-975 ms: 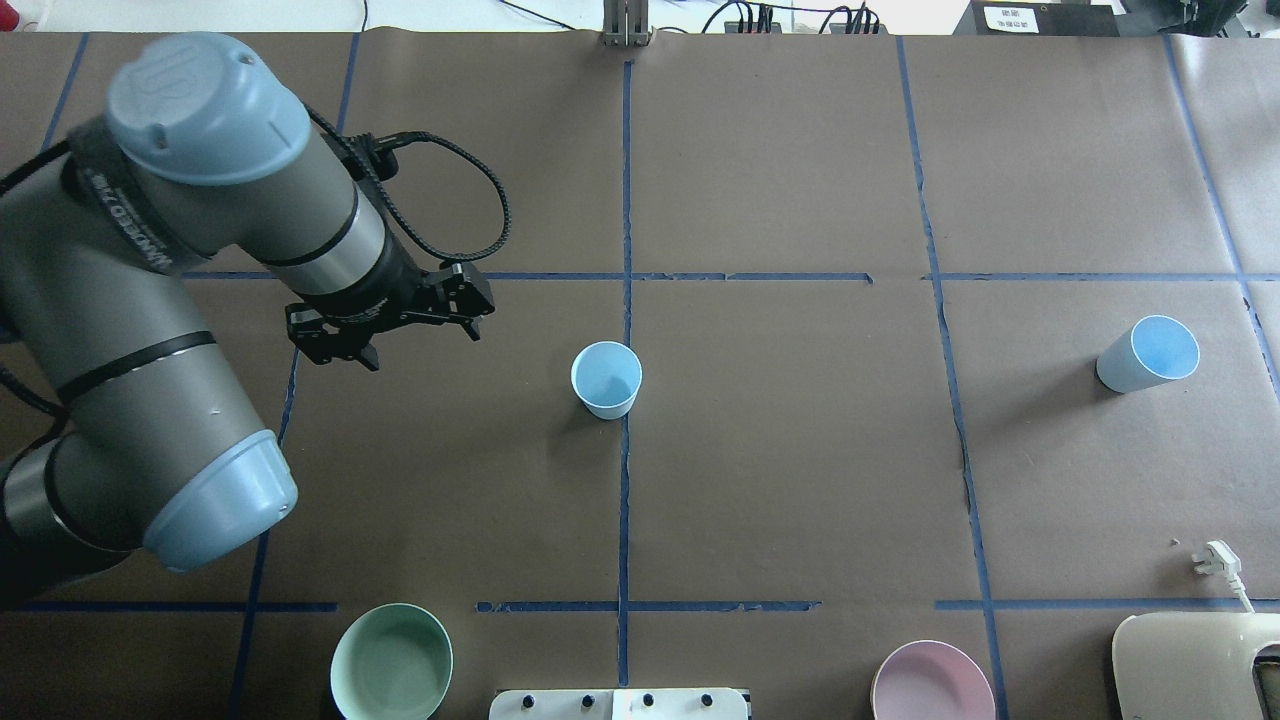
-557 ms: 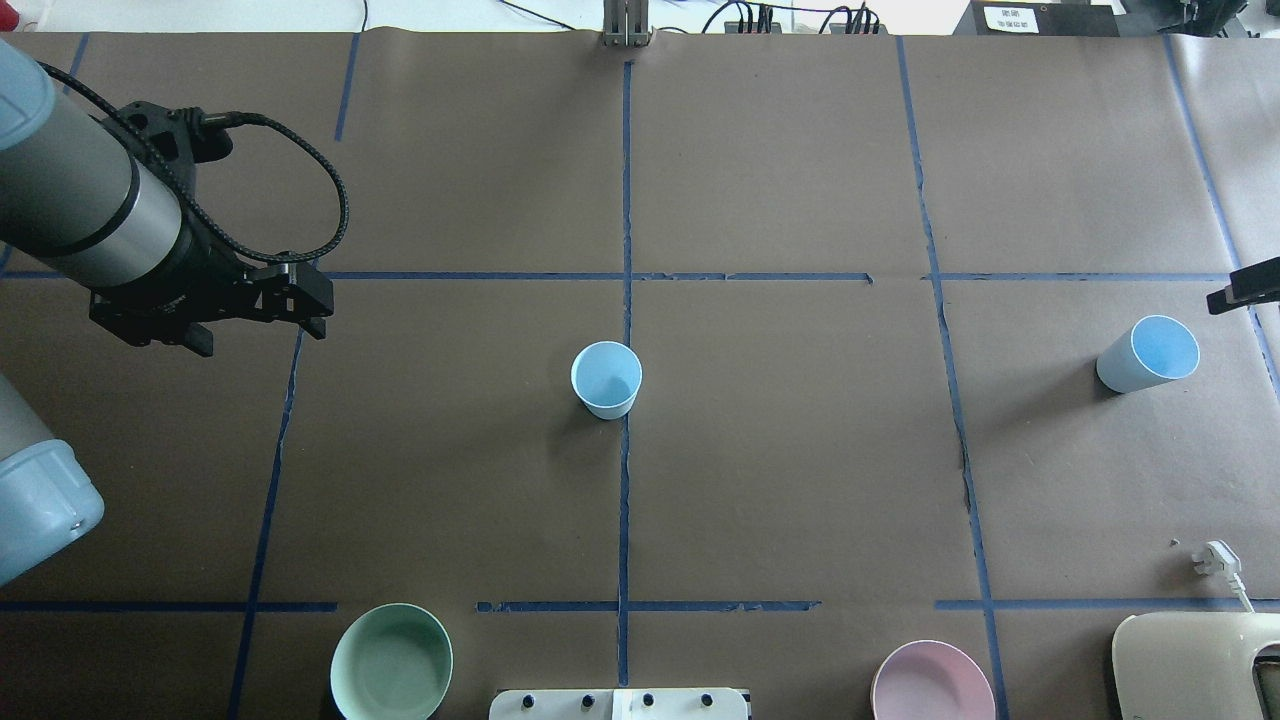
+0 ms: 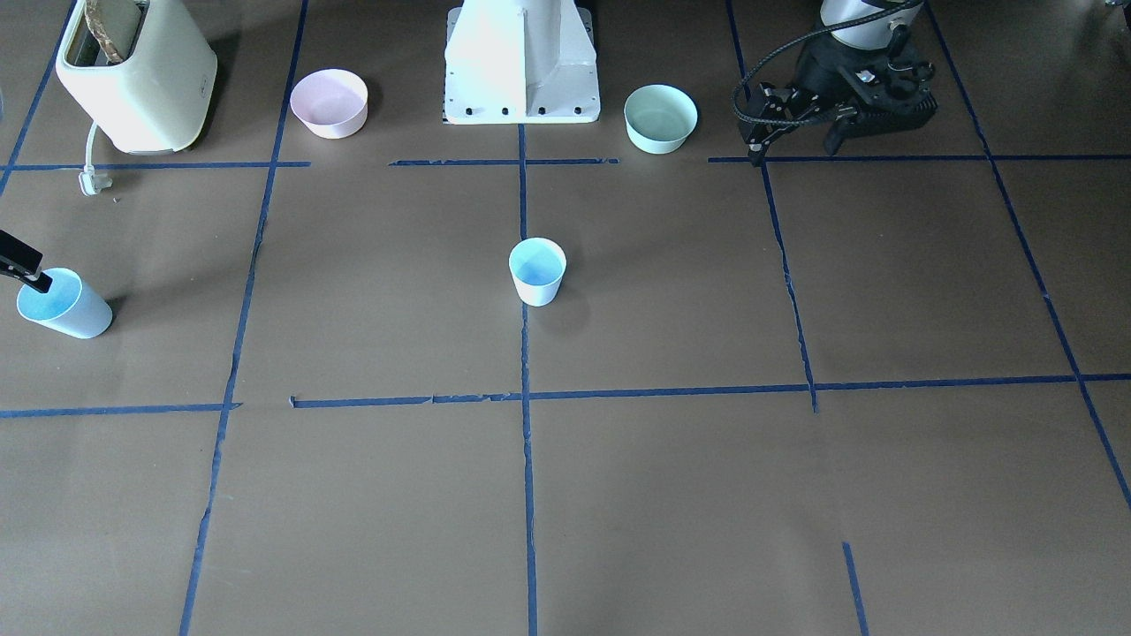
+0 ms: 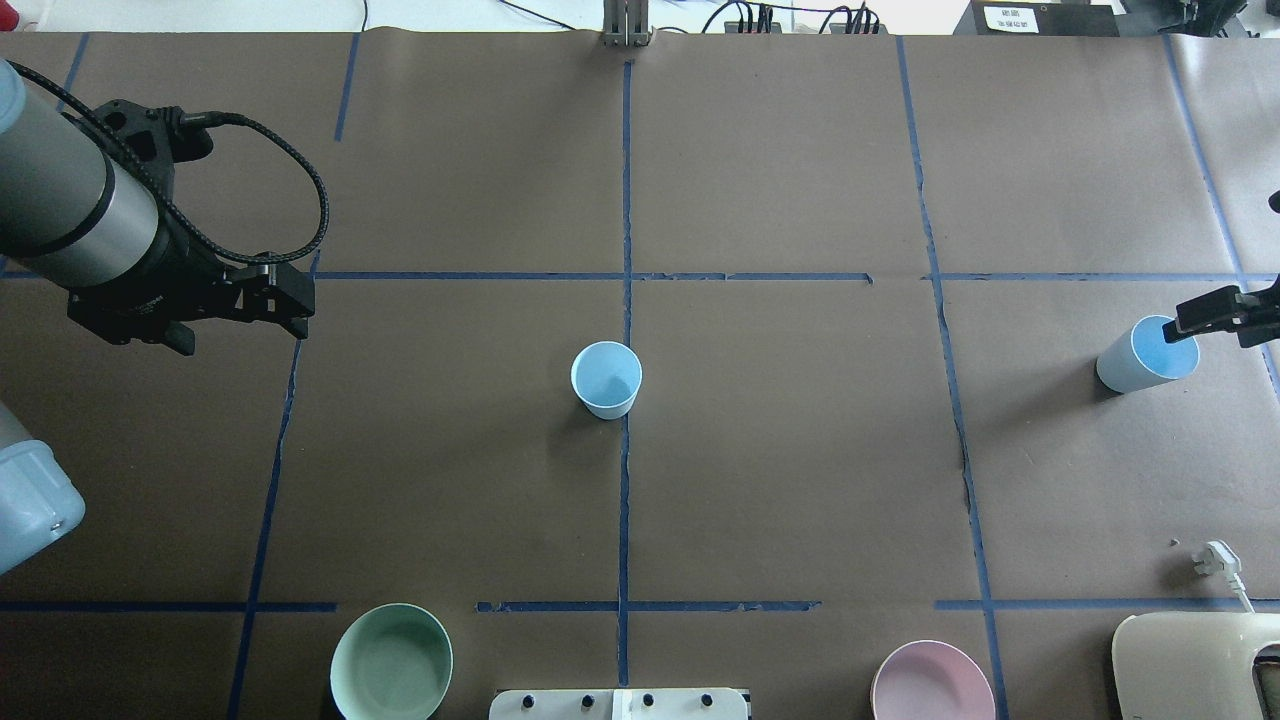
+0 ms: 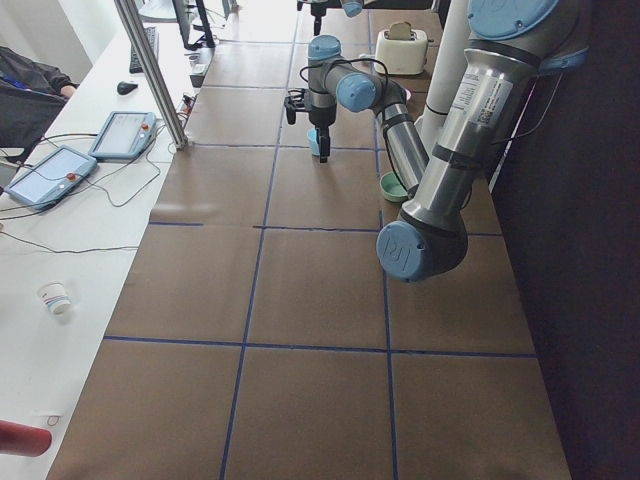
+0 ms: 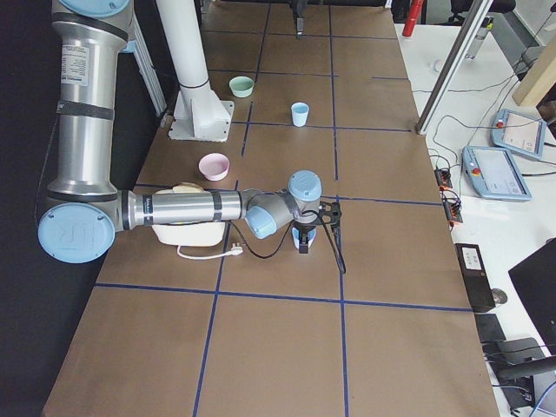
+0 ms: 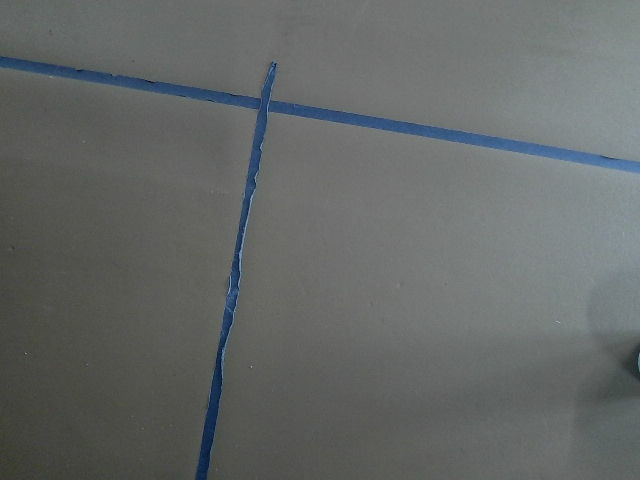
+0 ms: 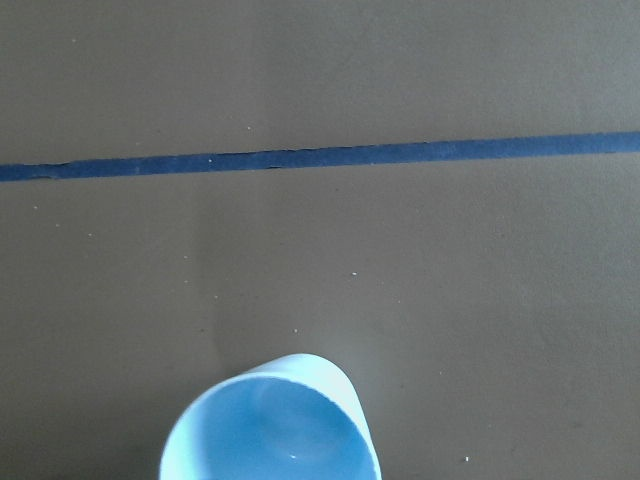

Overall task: Stack blue cups with both arms
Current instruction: 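Withdraw the left gripper while the right gripper reaches the other blue cup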

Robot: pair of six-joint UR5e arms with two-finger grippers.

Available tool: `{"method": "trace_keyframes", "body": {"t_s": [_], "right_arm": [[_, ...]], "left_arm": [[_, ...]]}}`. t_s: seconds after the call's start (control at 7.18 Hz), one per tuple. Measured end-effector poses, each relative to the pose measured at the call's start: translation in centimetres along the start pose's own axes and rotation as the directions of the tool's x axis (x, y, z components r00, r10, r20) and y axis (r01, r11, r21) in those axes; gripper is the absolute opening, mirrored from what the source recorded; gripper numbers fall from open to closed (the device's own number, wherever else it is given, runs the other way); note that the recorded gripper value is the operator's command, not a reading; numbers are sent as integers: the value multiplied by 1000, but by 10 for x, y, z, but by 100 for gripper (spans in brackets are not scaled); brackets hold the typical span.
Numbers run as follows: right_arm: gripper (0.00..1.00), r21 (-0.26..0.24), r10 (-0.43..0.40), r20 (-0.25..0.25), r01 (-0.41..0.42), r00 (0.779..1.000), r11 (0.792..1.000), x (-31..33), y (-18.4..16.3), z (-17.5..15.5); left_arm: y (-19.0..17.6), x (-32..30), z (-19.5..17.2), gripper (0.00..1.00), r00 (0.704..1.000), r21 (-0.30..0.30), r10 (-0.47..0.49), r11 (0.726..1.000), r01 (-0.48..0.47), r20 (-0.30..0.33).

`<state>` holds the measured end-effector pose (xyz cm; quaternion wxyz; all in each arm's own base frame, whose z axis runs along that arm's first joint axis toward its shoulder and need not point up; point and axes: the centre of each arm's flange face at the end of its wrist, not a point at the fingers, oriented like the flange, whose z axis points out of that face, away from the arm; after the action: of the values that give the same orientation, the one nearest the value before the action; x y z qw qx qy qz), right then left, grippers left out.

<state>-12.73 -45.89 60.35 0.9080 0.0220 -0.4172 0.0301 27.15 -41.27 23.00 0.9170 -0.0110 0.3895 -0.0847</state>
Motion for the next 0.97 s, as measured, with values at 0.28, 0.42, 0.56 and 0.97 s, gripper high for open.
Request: {"method": "trace_keyframes", "body": {"t_s": [0.28,0.42,0.56,0.97], "right_arm": [[93,-30,16,-18,-16,1000,999,11,2,17],[62,-42,16,-22,-17,1000,999,12,4,23],[27,-48,17,-24,-18,1000,999,11,5,26],[0,-56,17,-25,-18,1000,998,7,6,30]], "left_arm": [[0,0,0,100,1000,0,0,1000,0,0],[0,0,0,100,1000,0,0,1000,0,1],[0,-1,0,100,1000,0,-1,1000,1,2],[0,-1,0,100,1000,1,-1,1000,1,2]]}}
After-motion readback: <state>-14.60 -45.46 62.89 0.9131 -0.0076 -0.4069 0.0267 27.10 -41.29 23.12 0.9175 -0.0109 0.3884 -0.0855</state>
